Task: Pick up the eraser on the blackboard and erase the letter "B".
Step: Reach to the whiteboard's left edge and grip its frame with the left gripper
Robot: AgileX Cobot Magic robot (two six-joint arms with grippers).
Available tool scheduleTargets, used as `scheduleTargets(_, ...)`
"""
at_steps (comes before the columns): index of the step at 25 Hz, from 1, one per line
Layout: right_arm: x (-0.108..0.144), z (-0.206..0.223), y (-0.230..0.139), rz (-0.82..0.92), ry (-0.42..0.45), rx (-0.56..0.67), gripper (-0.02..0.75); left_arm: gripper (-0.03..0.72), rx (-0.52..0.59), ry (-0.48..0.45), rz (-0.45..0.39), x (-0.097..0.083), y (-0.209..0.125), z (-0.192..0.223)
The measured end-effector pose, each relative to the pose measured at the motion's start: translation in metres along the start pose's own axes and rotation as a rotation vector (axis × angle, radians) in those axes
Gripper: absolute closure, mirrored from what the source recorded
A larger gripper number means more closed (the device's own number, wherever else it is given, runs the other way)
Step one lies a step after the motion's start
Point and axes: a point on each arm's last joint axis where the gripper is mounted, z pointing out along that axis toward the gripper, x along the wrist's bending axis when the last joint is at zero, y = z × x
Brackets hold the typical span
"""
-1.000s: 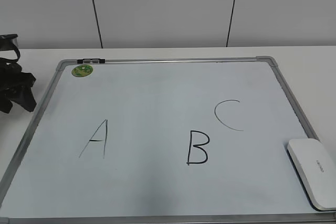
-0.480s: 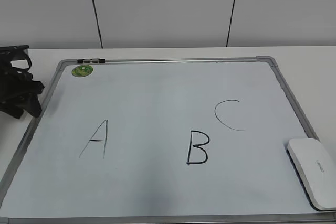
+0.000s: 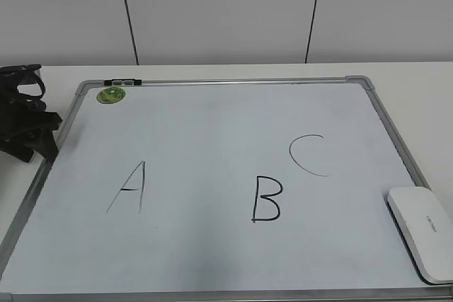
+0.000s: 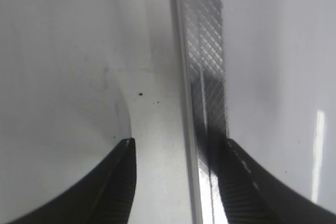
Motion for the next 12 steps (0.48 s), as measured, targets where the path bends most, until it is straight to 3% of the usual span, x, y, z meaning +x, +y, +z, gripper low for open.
scheduleTargets(5, 0.0, 0.0, 0.0, 0.0, 0.0, 0.0, 0.151, 0.336, 0.004, 0.0, -0.001, 0.0005, 0.0005, 0.0024)
scheduleTargets(12, 0.0, 0.0, 0.0, 0.0, 0.0, 0.0, 0.151, 0.492, 0.021, -0.022, -0.018, -0.0012, 0.0005, 0.0041)
